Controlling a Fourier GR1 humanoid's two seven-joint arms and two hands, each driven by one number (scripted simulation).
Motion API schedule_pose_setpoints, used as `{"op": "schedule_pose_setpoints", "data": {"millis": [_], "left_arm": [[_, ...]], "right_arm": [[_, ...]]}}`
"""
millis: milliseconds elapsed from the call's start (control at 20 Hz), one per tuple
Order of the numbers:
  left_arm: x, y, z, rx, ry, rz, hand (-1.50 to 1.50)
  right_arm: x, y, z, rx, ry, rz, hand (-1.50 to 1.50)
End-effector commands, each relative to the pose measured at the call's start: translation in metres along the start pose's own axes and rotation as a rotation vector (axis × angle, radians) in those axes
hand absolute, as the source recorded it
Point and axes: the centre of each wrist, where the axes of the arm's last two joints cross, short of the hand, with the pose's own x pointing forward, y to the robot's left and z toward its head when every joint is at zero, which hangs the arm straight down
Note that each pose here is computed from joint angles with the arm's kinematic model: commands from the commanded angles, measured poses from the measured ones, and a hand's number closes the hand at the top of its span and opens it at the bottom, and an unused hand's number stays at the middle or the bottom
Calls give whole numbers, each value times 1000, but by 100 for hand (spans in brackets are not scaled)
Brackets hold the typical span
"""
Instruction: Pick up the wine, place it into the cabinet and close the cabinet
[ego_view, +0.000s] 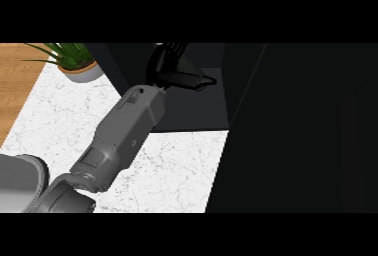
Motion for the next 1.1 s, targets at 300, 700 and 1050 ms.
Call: {"op": "schedule_pose_setpoints", "data": {"millis": [300, 700, 1050], "left_arm": [[-29, 8, 43, -63, 30, 114, -150], [-46, 4, 94, -41, 64, 133, -150], [-46, 16, 149, -14, 74, 195, -150]], "right_arm": [[41, -4, 13, -26, 3, -109, -150], [44, -5, 15, -31, -2, -106, -150], [48, -7, 20, -15, 14, -82, -150]]}}
